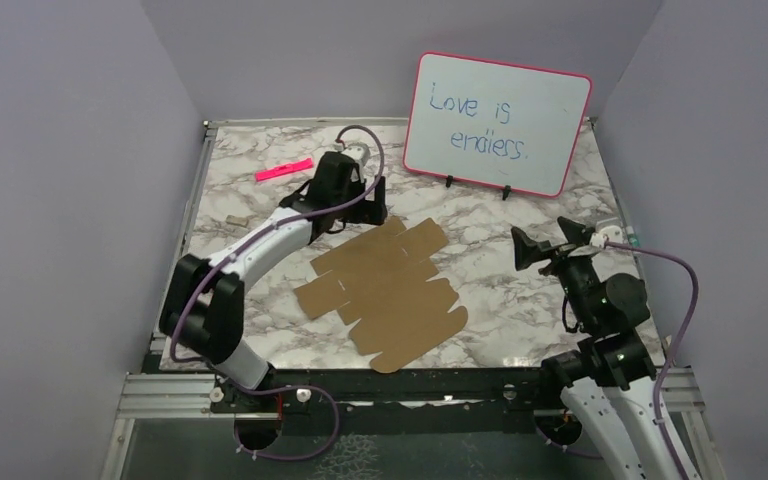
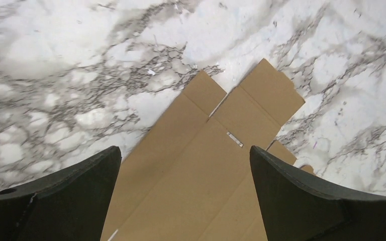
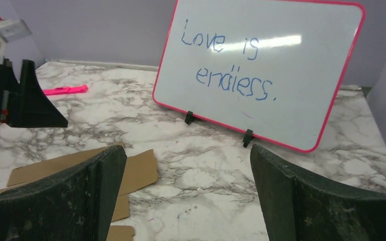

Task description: Fold the paper box

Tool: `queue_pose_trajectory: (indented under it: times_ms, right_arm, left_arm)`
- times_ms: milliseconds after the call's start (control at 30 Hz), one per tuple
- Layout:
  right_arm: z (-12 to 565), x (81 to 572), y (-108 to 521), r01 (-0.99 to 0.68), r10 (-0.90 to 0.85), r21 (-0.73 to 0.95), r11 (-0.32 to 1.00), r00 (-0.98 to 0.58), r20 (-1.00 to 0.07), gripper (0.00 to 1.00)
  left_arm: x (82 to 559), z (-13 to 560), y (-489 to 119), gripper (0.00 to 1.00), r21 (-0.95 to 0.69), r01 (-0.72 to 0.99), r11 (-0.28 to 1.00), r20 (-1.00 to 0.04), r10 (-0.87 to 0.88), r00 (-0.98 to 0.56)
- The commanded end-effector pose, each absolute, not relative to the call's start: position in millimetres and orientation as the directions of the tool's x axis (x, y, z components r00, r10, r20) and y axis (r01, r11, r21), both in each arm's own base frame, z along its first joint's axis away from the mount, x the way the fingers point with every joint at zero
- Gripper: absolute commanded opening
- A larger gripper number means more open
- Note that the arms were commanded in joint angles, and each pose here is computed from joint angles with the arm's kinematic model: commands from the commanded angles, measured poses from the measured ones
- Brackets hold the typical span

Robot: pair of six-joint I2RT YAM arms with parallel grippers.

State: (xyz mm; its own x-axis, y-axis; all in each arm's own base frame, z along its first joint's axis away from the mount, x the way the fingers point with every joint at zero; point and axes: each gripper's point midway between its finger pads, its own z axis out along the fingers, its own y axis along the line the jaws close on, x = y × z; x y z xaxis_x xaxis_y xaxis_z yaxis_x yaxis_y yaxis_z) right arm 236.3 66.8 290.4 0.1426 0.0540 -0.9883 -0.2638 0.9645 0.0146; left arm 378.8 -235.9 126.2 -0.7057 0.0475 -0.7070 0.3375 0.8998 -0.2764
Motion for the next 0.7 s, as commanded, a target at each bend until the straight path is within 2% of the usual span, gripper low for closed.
queue_pose_trajectory:
  times_ms: [0, 200, 267, 400, 533, 667]
  right_arm:
    - [279, 245, 88, -0.326, 0.131, 0.136, 0.936, -0.038, -0.991, 1.0]
    - [249, 264, 112, -0.265, 0.29, 0.379, 0.887, -0.32, -0.902, 1.0]
    - [242, 270, 121, -0.267, 0.318, 0.422, 0.866, -0.357, -0.878, 1.0]
    - [218, 274, 148, -0.408, 0.262, 0.418, 0.811, -0.387, -0.884, 1.0]
    - [191, 292, 165, -0.415, 0.243, 0.463, 0.783, -0.481, -0.843, 0.99]
    - [157, 313, 180, -0.403, 0.195, 0.491, 0.772, -0.586, -0.787, 0.93]
  left_arm:
    - [356, 143, -187, 0.99, -0.253, 0.178, 0.951, -0.717, -0.061, -0.695]
    - [319, 126, -134, 0.99, -0.282, -0.002, 0.959, -0.646, -0.191, -0.739]
    - [305, 115, -122, 0.99, -0.295, -0.057, 0.954, -0.613, -0.235, -0.754]
    - [279, 95, -106, 0.99, -0.306, -0.132, 0.943, -0.572, -0.293, -0.766]
    - [262, 80, -98, 0.99, -0.3, -0.161, 0.94, -0.557, -0.309, -0.771]
    - [254, 74, -94, 0.99, -0.303, -0.183, 0.935, -0.548, -0.328, -0.769]
